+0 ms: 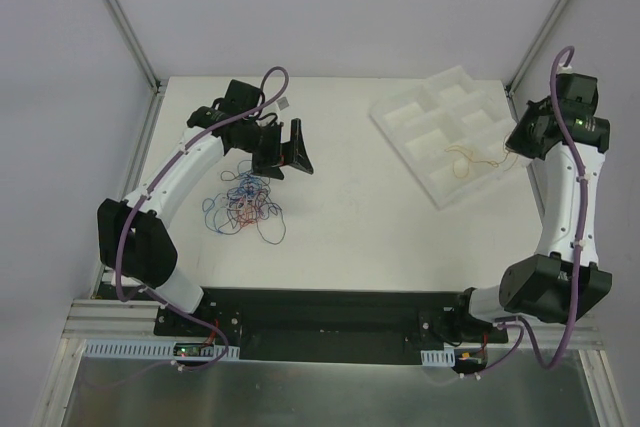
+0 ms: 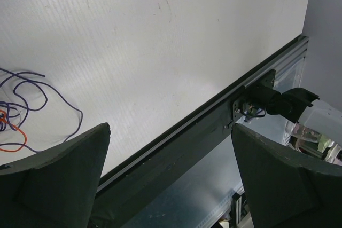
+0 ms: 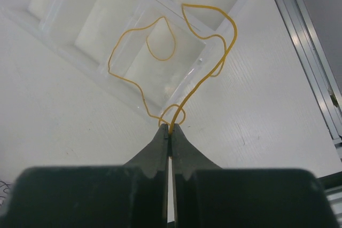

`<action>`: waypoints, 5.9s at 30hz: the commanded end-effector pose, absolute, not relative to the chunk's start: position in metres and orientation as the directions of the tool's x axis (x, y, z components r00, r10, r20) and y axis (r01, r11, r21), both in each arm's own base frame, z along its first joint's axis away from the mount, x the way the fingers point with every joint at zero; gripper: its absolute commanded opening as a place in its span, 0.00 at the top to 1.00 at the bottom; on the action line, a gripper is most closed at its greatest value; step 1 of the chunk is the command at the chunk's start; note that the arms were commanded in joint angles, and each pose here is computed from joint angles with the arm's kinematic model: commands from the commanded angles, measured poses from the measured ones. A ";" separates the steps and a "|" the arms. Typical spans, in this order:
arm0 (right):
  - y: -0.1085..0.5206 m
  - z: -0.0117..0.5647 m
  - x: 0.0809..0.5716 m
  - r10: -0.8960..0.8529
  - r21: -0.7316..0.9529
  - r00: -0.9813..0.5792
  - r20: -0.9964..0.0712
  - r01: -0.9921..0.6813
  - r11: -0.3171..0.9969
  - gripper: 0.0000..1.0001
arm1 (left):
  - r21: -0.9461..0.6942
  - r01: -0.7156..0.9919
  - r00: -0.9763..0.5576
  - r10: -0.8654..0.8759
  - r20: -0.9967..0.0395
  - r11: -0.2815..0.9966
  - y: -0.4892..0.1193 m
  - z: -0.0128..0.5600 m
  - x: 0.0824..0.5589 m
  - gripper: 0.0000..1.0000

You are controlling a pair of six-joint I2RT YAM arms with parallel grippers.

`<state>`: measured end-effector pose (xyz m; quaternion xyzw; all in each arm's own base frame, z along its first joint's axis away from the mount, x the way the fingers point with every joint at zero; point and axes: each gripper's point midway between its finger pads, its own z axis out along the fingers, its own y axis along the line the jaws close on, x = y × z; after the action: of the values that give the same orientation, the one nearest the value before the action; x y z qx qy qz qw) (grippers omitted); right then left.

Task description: Untangle the cables

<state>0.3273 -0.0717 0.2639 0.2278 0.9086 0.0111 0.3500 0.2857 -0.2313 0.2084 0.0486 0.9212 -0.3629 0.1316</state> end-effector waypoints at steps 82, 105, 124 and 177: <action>-0.049 0.220 0.337 0.135 -0.173 -0.870 -0.474 0.242 0.955 0.99 | -0.574 0.274 -0.942 0.094 -0.323 0.772 -0.216 0.195 0.280 0.05; -0.034 0.105 0.391 0.404 0.129 -0.869 -0.286 0.383 0.915 1.00 | -0.549 0.270 -0.937 0.085 -0.339 0.791 -0.209 0.197 0.278 0.05; -0.028 0.102 0.382 0.354 0.034 -0.906 -0.234 0.356 0.934 0.48 | -0.444 -0.041 -0.927 -0.200 -0.317 0.895 -0.156 0.183 0.277 0.04; 0.214 0.178 0.221 -0.153 0.528 -0.898 -0.413 -0.373 0.763 0.24 | -0.668 -0.329 -0.868 -0.492 -0.064 0.668 -0.190 0.143 0.227 1.00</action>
<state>0.2240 0.1629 0.1501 -0.0799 0.9678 0.1906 0.1437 0.2336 -0.1557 0.0776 -0.2460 0.9381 -0.2121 0.1199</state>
